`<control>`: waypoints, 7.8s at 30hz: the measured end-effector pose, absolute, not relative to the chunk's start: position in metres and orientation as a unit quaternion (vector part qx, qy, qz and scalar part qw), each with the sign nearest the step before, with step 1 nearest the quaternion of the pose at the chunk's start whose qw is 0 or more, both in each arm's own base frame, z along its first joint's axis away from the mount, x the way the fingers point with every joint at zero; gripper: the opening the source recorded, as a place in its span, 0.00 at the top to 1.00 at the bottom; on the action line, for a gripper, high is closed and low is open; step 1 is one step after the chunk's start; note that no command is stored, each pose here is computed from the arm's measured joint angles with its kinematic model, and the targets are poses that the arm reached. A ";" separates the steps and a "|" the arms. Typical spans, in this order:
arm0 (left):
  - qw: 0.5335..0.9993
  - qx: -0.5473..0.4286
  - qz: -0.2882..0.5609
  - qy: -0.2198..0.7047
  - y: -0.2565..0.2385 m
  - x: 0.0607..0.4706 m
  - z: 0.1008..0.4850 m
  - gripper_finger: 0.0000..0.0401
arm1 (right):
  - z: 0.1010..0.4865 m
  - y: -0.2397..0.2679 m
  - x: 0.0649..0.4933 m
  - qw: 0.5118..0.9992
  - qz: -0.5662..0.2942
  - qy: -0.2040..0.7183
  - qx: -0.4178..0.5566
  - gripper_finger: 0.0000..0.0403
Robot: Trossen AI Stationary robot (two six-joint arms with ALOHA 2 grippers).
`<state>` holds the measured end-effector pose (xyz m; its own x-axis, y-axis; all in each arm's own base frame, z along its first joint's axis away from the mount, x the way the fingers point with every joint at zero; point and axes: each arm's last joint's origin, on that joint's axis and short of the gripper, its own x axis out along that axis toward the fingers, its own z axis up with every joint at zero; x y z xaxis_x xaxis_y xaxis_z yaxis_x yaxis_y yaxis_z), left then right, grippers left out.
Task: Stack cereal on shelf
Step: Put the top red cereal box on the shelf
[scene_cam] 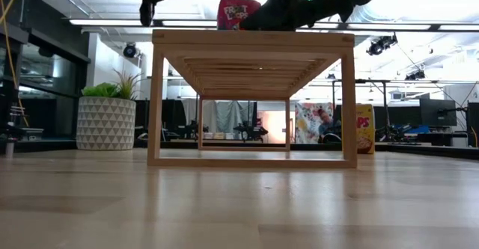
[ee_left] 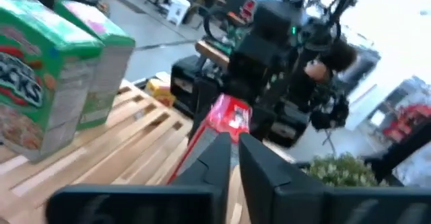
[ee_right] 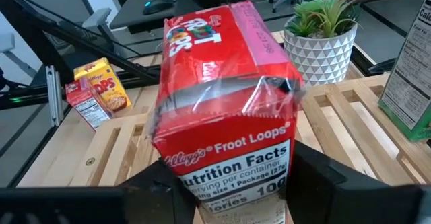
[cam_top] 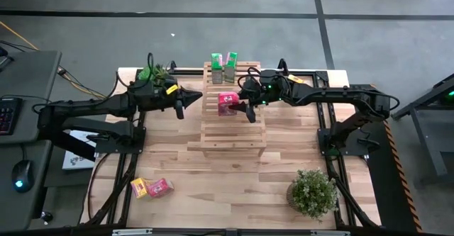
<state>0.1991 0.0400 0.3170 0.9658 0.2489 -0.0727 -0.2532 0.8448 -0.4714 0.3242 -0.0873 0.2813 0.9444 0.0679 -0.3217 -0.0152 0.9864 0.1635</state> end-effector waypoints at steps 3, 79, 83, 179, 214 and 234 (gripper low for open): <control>0.966 -0.228 0.121 0.006 0.040 0.203 0.316 0.84 | 0.281 -0.087 0.324 0.983 0.024 0.166 0.080 0.57; 0.966 -0.032 0.236 0.102 0.063 0.246 0.300 0.60 | 0.314 -0.092 0.275 0.973 -0.014 0.194 0.123 0.31; 0.932 -0.111 0.339 0.064 0.063 0.231 0.309 0.60 | 0.322 -0.096 0.262 0.974 -0.029 0.189 0.124 0.31; 0.801 -0.124 0.560 0.170 0.011 0.345 0.264 0.55 | 0.321 -0.098 0.252 0.968 -0.040 0.215 0.124 0.31; 0.816 -0.069 0.546 0.177 0.012 0.351 0.301 0.27 | 0.321 -0.098 0.252 0.967 -0.041 0.216 0.128 0.31; 0.854 0.101 0.469 0.201 -0.008 0.355 0.401 0.27 | 0.321 -0.098 0.252 0.967 -0.042 0.215 0.132 0.31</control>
<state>0.3553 -0.0079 0.4013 0.4798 0.8417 -0.2476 -0.7604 0.5397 0.3614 0.2524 -0.0977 0.3210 0.9039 -0.0241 -0.4270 0.1373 0.9619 0.2363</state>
